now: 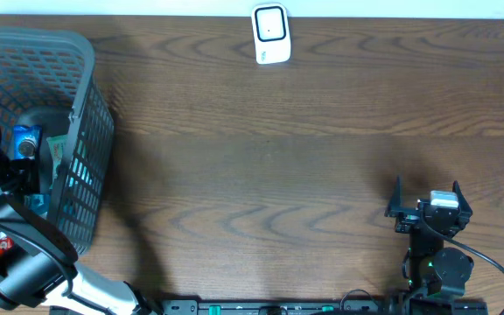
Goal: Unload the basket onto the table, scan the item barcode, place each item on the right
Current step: 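Grasp the teal bottle with the left gripper and lift it out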
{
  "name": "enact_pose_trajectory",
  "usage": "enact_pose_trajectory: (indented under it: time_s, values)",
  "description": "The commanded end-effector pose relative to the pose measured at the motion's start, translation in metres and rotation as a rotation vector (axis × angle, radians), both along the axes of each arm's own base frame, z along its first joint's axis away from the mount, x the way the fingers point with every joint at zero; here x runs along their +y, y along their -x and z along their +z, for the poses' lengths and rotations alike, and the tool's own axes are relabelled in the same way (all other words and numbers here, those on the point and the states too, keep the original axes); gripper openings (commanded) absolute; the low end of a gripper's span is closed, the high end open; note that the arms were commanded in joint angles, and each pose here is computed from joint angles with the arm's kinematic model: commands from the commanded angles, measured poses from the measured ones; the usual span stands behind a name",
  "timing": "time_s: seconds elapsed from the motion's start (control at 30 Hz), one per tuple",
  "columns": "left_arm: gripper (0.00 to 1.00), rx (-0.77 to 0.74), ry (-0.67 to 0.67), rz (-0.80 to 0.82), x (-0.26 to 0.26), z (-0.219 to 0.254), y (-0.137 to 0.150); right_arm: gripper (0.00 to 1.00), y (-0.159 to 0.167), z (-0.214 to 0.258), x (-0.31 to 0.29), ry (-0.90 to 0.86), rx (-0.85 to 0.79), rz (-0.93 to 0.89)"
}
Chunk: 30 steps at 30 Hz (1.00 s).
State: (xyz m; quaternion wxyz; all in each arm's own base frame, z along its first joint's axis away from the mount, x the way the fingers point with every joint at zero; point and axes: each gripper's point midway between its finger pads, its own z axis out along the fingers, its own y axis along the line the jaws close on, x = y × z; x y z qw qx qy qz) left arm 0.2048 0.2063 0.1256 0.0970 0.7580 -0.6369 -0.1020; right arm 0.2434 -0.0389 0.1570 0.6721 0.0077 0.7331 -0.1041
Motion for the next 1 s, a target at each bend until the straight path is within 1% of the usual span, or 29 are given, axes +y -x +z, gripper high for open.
enact_pose_trajectory:
  time_s: [0.0,0.1,0.2,0.53,0.77,0.97]
  values:
    - [0.5,0.016,-0.011,-0.016,0.002,0.001,0.003,0.99,0.0,0.0,0.001,-0.005,-0.002,0.003]
    - [0.38,0.028,-0.026,-0.02,0.005,0.001,0.005,0.99,0.0,0.0,0.001,-0.006,-0.003,0.003]
    - [0.31,0.046,-0.048,-0.027,0.009,0.002,0.007,0.99,0.0,0.0,0.001,-0.006,-0.003,0.003]
    - [0.3,0.04,-0.063,-0.05,0.012,0.007,0.006,0.99,0.0,0.0,0.001,-0.006,-0.003,0.003]
    - [0.31,-0.061,-0.074,-0.075,0.011,0.028,-0.006,0.99,0.0,0.0,0.001,-0.006,-0.003,0.003]
    - [0.31,-0.141,-0.126,-0.087,0.012,0.058,-0.011,0.99,0.0,0.0,0.001,-0.005,-0.002,0.003]
